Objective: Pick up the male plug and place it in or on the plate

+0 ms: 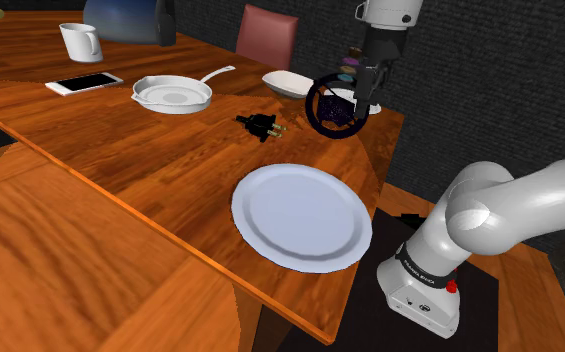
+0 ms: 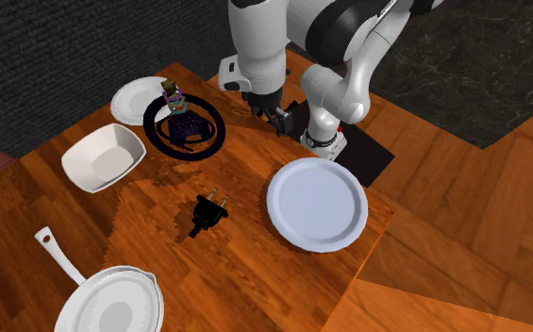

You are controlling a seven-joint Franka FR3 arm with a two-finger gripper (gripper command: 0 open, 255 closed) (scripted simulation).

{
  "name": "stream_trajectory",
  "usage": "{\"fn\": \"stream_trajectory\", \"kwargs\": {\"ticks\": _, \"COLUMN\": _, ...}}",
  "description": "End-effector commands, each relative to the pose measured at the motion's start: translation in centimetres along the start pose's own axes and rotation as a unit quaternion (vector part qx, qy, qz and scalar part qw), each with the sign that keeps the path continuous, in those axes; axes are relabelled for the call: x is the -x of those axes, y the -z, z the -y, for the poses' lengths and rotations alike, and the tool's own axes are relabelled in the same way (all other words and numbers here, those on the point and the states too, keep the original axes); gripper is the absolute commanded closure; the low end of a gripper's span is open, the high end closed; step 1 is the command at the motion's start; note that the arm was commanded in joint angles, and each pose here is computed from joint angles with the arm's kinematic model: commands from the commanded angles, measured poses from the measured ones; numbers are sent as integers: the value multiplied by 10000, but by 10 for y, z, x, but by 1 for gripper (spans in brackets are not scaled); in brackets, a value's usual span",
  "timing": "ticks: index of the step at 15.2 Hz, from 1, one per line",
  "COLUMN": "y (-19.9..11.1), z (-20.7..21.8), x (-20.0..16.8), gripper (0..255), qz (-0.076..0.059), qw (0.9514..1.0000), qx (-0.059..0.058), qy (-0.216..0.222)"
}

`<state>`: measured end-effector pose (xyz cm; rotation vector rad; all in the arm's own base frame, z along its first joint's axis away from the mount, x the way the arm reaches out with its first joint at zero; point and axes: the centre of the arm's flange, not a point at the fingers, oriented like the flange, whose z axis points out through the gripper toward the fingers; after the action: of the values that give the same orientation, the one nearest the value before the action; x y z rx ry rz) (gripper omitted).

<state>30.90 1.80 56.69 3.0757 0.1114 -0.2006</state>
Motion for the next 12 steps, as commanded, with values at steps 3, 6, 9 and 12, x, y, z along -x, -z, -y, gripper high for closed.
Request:
{"fn": "stream_trajectory", "kwargs": {"ticks": 3, "y": -7, "z": 2, "x": -23, "gripper": 0, "qz": -61, "qw": 10000, "qx": -24, "qy": 21}}
{"fn": "stream_trajectory", "kwargs": {"ticks": 6, "y": -17, "z": 4, "x": -59, "gripper": 0, "qz": -153, "qw": 9999, "qx": -60, "qy": 53}}
{"fn": "stream_trajectory", "kwargs": {"ticks": 9, "y": -27, "z": 7, "x": -94, "gripper": 0, "qz": -244, "qw": 9996, "qx": -96, "qy": 85}}
{"fn": "stream_trajectory", "kwargs": {"ticks": 12, "y": -36, "z": 10, "x": -130, "gripper": 0, "qz": -336, "qw": 9993, "qx": -132, "qy": 117}}
